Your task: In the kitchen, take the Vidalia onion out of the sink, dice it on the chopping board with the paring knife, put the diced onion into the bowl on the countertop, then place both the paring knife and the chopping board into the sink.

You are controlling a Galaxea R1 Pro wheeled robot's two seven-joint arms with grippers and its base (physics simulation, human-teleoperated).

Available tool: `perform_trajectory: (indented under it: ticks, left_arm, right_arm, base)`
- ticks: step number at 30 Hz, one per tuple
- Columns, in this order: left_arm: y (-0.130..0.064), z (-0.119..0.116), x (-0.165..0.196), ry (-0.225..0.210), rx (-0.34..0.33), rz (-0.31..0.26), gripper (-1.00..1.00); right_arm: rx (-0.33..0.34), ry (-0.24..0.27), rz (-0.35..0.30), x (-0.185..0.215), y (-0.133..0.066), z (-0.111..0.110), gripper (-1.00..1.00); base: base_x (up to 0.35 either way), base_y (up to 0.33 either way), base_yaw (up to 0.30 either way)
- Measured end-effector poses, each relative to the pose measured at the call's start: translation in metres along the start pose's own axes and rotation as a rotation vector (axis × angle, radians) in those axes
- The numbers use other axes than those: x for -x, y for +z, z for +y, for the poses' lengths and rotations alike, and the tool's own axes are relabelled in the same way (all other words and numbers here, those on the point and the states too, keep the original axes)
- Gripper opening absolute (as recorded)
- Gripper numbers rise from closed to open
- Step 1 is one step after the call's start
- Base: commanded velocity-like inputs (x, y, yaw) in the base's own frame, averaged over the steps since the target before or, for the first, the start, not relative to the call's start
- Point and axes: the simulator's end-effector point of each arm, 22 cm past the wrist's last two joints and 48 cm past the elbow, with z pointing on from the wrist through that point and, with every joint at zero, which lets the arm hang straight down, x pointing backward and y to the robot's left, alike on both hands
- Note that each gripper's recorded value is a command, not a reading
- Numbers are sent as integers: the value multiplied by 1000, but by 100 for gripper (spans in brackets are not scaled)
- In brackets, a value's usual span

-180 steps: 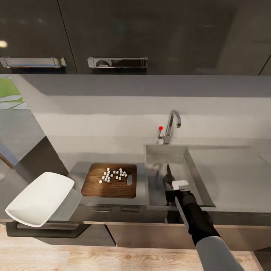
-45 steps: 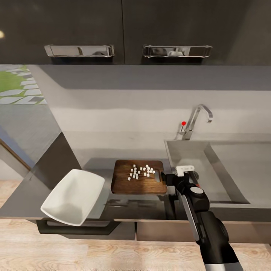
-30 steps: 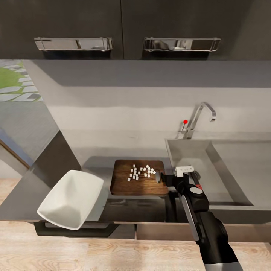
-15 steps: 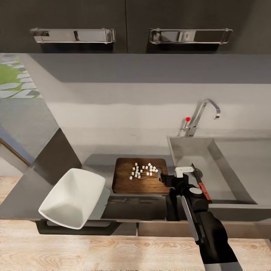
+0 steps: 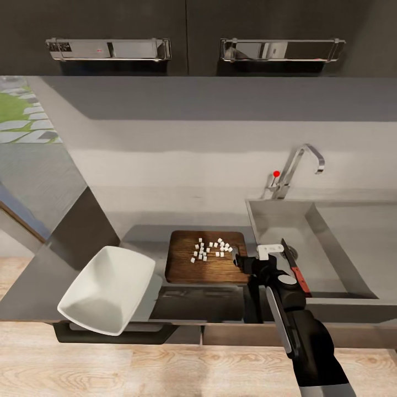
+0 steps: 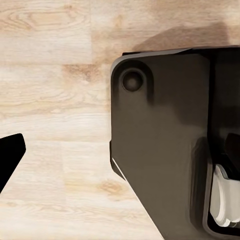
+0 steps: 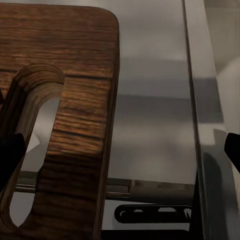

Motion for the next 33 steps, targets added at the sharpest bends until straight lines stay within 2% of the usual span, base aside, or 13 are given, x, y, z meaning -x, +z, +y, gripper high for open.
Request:
perform_trajectory:
  ticks: [22,23,33]
  left_arm:
    - [0,0,-2,1,0,5,100]
    - [0,0,-1,1,0,5,100]
    - [0,0,-3,1,0,7,100]
  right_arm:
    - [-1,-1,5,-3,2,-1,100]
    - [-1,-2,5,-3,2,-1,-100]
    - [-1,-2,5,-3,2,-1,-100]
  base:
    - [0,0,0]
    - [0,0,0]
    - [0,0,0]
